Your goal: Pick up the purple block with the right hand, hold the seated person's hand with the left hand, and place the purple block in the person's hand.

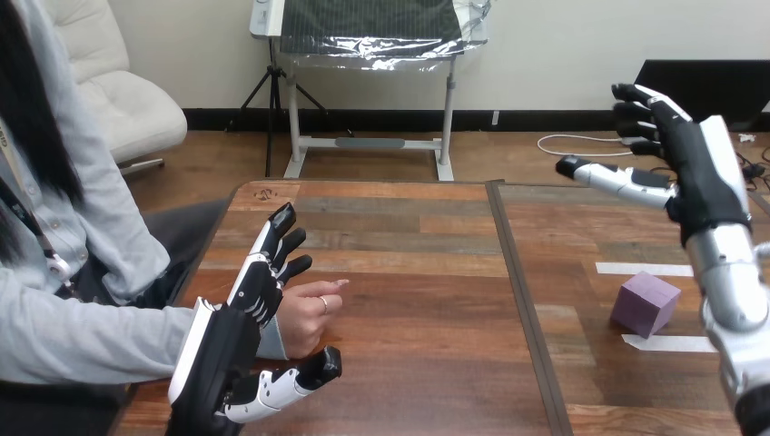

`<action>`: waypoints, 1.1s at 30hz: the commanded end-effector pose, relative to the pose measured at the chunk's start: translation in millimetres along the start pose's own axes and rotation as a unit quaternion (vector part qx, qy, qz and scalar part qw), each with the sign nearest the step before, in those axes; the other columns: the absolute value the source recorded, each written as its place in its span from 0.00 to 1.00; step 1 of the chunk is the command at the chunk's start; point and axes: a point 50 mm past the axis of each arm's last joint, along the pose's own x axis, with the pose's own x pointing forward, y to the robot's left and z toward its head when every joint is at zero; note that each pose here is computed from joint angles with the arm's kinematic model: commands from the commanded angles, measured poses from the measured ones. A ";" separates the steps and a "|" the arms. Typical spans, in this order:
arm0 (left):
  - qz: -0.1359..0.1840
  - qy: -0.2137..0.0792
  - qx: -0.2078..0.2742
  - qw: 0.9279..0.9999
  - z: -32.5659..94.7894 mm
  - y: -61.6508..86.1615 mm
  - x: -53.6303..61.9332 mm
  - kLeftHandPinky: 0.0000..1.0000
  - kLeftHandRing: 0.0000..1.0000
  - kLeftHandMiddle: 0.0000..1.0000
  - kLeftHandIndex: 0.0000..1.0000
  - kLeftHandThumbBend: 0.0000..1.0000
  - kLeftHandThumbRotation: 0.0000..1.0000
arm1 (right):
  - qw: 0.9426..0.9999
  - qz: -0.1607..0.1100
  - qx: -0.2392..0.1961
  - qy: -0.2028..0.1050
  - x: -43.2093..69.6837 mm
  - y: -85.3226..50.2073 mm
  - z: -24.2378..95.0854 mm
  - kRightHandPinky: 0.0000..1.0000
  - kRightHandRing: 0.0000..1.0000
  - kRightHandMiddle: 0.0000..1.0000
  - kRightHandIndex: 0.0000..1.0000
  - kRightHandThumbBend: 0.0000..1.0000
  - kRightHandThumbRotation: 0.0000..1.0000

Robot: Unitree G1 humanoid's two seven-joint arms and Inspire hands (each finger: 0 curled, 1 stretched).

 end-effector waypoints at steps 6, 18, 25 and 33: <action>0.007 -0.058 0.004 0.998 11.8 0.2 15.1 0.88 0.94 0.98 0.96 1.00 0.61 | 0.999 -0.020 -0.046 0.010 29.3 -22.3 20.8 0.50 0.60 0.81 0.82 1.00 0.34; 0.005 -0.060 0.002 0.998 12.2 -0.9 13.0 0.87 0.94 0.97 0.96 1.00 0.61 | 0.995 -0.008 -0.078 0.065 32.1 -27.3 10.1 0.39 0.54 0.73 0.81 1.00 0.30; 0.006 -0.061 0.004 0.998 13.0 -0.8 11.2 0.87 0.94 0.97 0.96 1.00 0.62 | 0.992 -0.005 -0.086 0.088 31.3 -28.3 4.5 0.48 0.64 0.74 0.80 1.00 0.28; 0.007 -0.058 0.005 0.998 13.2 -0.2 9.1 0.89 0.95 0.98 0.97 1.00 0.62 | 0.987 0.007 -0.105 0.122 29.7 -30.3 -3.4 0.58 0.72 0.76 0.81 1.00 0.24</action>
